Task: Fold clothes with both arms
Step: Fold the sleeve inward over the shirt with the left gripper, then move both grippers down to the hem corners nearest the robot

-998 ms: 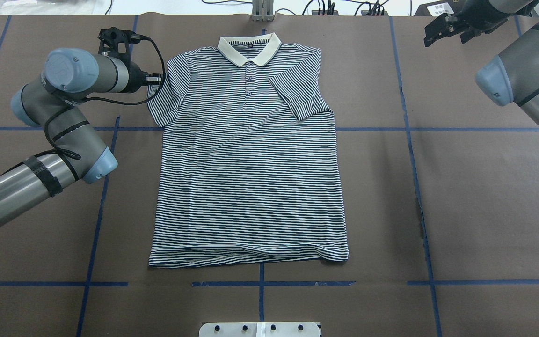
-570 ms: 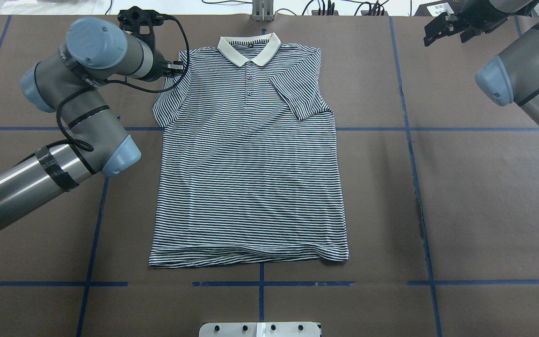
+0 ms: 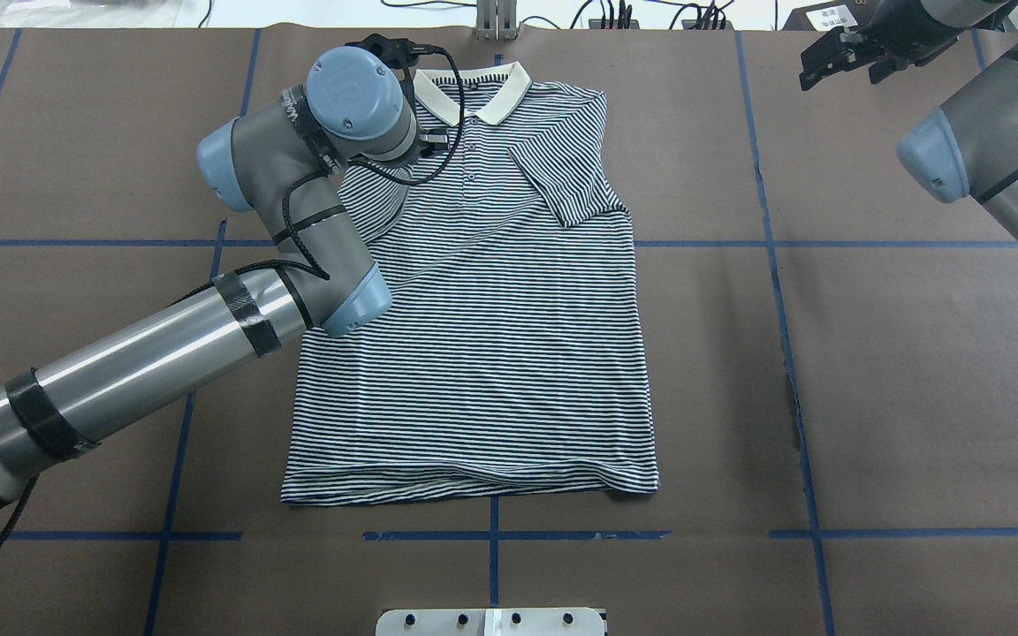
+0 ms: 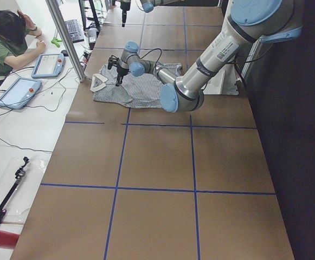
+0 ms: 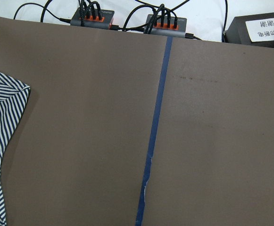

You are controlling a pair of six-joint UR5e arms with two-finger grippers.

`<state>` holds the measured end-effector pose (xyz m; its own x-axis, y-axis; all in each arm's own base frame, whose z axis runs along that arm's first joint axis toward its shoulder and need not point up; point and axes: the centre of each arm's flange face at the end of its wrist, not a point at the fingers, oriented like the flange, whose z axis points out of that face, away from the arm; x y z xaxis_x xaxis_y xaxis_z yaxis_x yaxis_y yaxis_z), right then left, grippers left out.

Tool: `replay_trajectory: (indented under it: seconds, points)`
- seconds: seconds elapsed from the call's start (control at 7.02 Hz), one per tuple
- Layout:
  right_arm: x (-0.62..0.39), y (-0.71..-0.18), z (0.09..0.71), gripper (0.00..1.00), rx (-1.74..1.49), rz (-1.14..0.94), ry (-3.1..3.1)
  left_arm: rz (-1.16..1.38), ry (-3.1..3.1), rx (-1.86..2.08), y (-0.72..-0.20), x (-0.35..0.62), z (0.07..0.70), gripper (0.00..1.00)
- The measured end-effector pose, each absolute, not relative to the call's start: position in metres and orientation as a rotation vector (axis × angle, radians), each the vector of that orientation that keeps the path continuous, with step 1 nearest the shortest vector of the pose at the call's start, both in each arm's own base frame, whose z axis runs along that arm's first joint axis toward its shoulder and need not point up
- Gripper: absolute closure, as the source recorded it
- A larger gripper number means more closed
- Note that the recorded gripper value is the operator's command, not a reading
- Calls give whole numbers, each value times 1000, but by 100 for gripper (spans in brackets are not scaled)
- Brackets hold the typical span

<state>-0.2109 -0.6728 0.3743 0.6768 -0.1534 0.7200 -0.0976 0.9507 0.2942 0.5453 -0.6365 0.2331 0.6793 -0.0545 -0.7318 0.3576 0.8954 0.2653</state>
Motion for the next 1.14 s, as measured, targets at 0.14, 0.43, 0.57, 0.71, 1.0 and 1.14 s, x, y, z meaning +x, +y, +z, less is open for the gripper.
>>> replay_trajectory:
  seconds: [0.14,0.43,0.57,0.71,1.0,1.14]
  points:
    - [-212,-671,371,0,326,-33,-834,-198,788,423,-634,550,231,0]
    - [-224,-648,350,0,317,17,-879,-140,828,457,-618,536,213,0]
    - [-232,-615,337,0,287,96,-920,-110,868,460,-597,516,219,0]
    - [-244,-568,328,0,254,190,-951,-85,912,462,-570,491,224,0]
    - [-281,-462,314,4,192,303,-989,-28,983,452,-496,448,217,0]
    - [-309,-414,308,9,156,349,-1000,8,1016,437,-450,431,218,0]
